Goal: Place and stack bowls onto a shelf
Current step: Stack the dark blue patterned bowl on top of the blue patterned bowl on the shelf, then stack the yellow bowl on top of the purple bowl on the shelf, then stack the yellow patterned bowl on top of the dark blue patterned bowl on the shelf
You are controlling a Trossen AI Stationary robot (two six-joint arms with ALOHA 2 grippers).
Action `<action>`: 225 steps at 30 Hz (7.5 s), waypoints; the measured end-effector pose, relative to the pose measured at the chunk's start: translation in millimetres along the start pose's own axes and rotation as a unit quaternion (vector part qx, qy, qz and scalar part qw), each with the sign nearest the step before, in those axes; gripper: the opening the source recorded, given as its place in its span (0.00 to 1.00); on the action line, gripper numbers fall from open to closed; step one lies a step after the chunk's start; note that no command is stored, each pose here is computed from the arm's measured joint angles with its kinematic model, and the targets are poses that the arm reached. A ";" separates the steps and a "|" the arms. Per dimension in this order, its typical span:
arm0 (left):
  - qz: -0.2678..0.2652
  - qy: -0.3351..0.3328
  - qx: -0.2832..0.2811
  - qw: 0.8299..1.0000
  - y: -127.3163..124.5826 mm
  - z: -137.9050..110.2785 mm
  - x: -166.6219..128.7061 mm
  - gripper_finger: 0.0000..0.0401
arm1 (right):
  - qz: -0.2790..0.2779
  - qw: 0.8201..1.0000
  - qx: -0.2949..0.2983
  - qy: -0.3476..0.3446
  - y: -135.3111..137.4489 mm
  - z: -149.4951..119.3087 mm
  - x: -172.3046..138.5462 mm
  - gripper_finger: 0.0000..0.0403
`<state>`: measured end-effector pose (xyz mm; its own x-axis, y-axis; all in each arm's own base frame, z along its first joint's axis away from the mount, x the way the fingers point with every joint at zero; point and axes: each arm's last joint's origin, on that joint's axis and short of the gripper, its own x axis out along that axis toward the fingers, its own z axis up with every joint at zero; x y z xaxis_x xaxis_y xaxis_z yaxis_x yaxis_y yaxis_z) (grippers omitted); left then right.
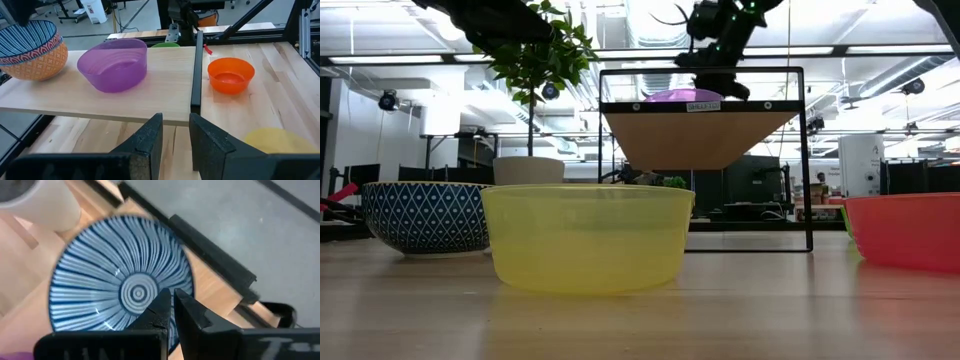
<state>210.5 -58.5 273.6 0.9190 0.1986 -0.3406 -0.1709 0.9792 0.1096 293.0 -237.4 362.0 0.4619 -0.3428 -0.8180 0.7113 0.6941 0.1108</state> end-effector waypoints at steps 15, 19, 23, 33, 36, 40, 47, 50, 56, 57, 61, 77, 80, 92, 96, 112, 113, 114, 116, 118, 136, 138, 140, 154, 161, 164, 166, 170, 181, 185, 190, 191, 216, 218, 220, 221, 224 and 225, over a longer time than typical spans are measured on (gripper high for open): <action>0.000 0.000 -0.008 1.000 0.0 -0.1 0.0 0.20 | 0.007 0.999 -0.002 -0.047 1.6 5.6 -8.4 0.03; 0.000 0.000 -0.013 1.000 0.0 -0.1 0.0 0.20 | 0.017 0.997 -0.012 -0.068 9.7 8.9 -10.1 0.03; -0.004 0.001 -0.032 0.999 -0.5 -0.2 -0.1 0.20 | 0.030 0.996 -0.040 -0.073 24.8 6.3 -12.6 0.03; -0.081 0.085 -0.146 0.982 -7.3 -13.5 -3.0 0.20 | 0.105 0.975 -0.135 -0.143 81.5 -29.3 -76.1 0.03; -0.091 0.120 -0.188 0.971 -8.6 -18.8 -4.6 0.19 | 0.140 0.962 -0.162 -0.167 97.9 -54.6 -92.7 0.03; -0.110 0.178 -0.251 0.945 -10.4 -25.6 -6.6 0.17 | 0.192 0.942 -0.198 -0.189 116.7 -95.2 -102.6 0.03; -0.157 0.256 -0.306 0.904 -35.8 -21.3 -9.0 0.12 | 0.251 0.910 -0.228 -0.239 136.7 -155.8 -106.1 0.03; -0.179 0.262 -0.283 0.905 -54.9 -10.8 -6.2 0.10 | 0.268 0.900 -0.245 -0.241 140.3 -174.6 -103.4 0.03; -0.201 0.271 -0.153 0.929 -95.2 3.6 11.2 0.10 | 0.301 0.882 -0.281 -0.230 147.7 -205.9 -100.0 0.03; -0.198 0.276 -0.135 0.931 -100.8 4.9 15.6 0.10 | 0.306 0.879 -0.287 -0.225 149.2 -211.4 -99.0 0.03; -0.188 0.286 -0.066 0.937 -118.3 10.0 33.2 0.10 | 0.331 0.869 -0.306 -0.205 156.8 -233.8 -96.1 0.03; -0.123 0.322 0.072 0.936 -152.2 -8.2 81.6 0.36 | 0.382 0.824 -0.345 -0.237 172.7 -293.6 -98.7 0.03; -0.121 0.332 0.079 0.932 -159.7 -14.9 91.2 0.38 | 0.371 0.824 -0.347 -0.249 172.5 -292.2 -99.7 0.03; -0.167 0.355 0.107 0.914 -185.8 -20.8 116.6 0.39 | 0.380 0.820 -0.349 -0.246 171.1 -292.7 -101.6 0.03; -0.169 0.360 0.107 0.911 -188.7 -24.6 120.8 0.39 | 0.380 0.820 -0.350 -0.245 171.5 -293.0 -101.1 0.03; -0.190 0.373 0.078 0.905 -183.6 -36.8 129.7 0.17 | 0.379 0.819 -0.354 -0.247 171.7 -292.8 -101.3 0.03; -0.192 0.373 0.077 0.904 -183.5 -36.7 129.8 0.14 | 0.379 0.819 -0.354 -0.247 171.7 -292.8 -101.3 0.03; -0.194 0.375 0.076 0.903 -183.3 -36.9 130.0 0.11 | 0.379 0.819 -0.354 -0.247 171.7 -292.8 -101.3 0.03; -0.195 0.375 0.075 0.903 -182.8 -36.8 130.5 0.05 | 0.380 0.820 -0.351 -0.246 171.7 -292.7 -101.5 0.03; -0.196 0.371 0.073 0.905 -183.1 -36.0 131.3 0.01 | 0.380 0.820 -0.350 -0.246 171.8 -292.7 -101.5 0.03; -0.240 0.321 0.206 0.893 -171.3 66.0 101.8 0.00 | 0.413 0.808 -0.355 -0.224 177.2 -311.8 -110.0 0.03; -0.231 0.312 0.229 0.893 -162.4 82.9 99.4 0.00 | 0.419 0.807 -0.355 -0.219 178.0 -315.7 -111.9 0.03; -0.217 0.309 0.248 0.892 -149.8 99.6 97.3 0.00 | 0.425 0.805 -0.353 -0.215 178.7 -318.7 -113.8 0.03; -0.136 0.292 0.298 0.899 -24.3 169.6 115.8 0.00 | 0.442 0.793 -0.354 -0.224 183.5 -326.2 -114.8 0.03; -0.126 0.288 0.229 0.921 48.2 168.6 143.3 0.00 | 0.439 0.787 -0.366 -0.230 182.2 -325.7 -115.7 0.03; -0.129 0.288 0.195 0.928 67.6 163.7 151.2 0.00 | 0.438 0.789 -0.366 -0.227 182.0 -326.0 -115.3 0.03; -0.130 0.290 0.188 0.929 72.3 160.3 154.9 0.00 | 0.437 0.790 -0.367 -0.225 181.7 -326.4 -114.8 0.03; -0.131 0.290 0.185 0.930 73.3 155.2 160.6 0.00 | 0.437 0.790 -0.367 -0.225 181.7 -326.4 -114.9 0.03; -0.130 0.296 0.173 0.931 71.5 147.6 166.8 0.00 | 0.437 0.788 -0.370 -0.226 181.7 -326.5 -114.7 0.03; -0.127 0.294 0.172 0.932 71.7 148.0 167.1 0.00 | 0.437 0.788 -0.370 -0.226 181.7 -326.5 -114.7 0.03; -0.125 0.294 0.170 0.932 71.7 148.1 167.2 0.03 | 0.437 0.788 -0.370 -0.226 181.7 -326.5 -114.7 0.03; -0.125 0.293 0.170 0.932 71.7 148.2 167.2 0.05 | 0.436 0.788 -0.370 -0.226 181.7 -326.5 -114.7 0.03; -0.136 0.228 0.212 0.941 50.2 169.3 137.4 0.01 | 0.435 0.784 -0.375 -0.233 181.8 -325.9 -115.3 0.03; -0.147 0.237 0.205 0.938 44.7 161.7 136.9 0.01 | 0.435 0.784 -0.375 -0.233 181.8 -325.9 -115.3 0.03; -0.152 0.245 0.199 0.937 38.9 152.5 134.6 0.00 | 0.434 0.786 -0.373 -0.233 181.8 -325.8 -115.2 0.03; -0.156 0.249 0.199 0.935 35.4 147.2 132.5 0.00 | 0.430 0.790 -0.369 -0.234 181.6 -325.5 -115.0 0.03; -0.163 0.248 0.190 0.936 26.1 132.2 120.0 0.00 | 0.409 0.808 -0.350 -0.242 180.9 -324.1 -114.1 0.03; -0.163 0.232 0.184 0.941 23.0 129.4 113.8 0.00 | 0.398 0.815 -0.342 -0.245 180.4 -323.6 -113.5 0.03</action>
<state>357.2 -18.8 358.2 0.6323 -0.0284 -0.7742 0.3056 0.9274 0.2155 197.5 131.6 292.2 0.9080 0.2933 -0.2992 -0.3019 0.9532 0.0182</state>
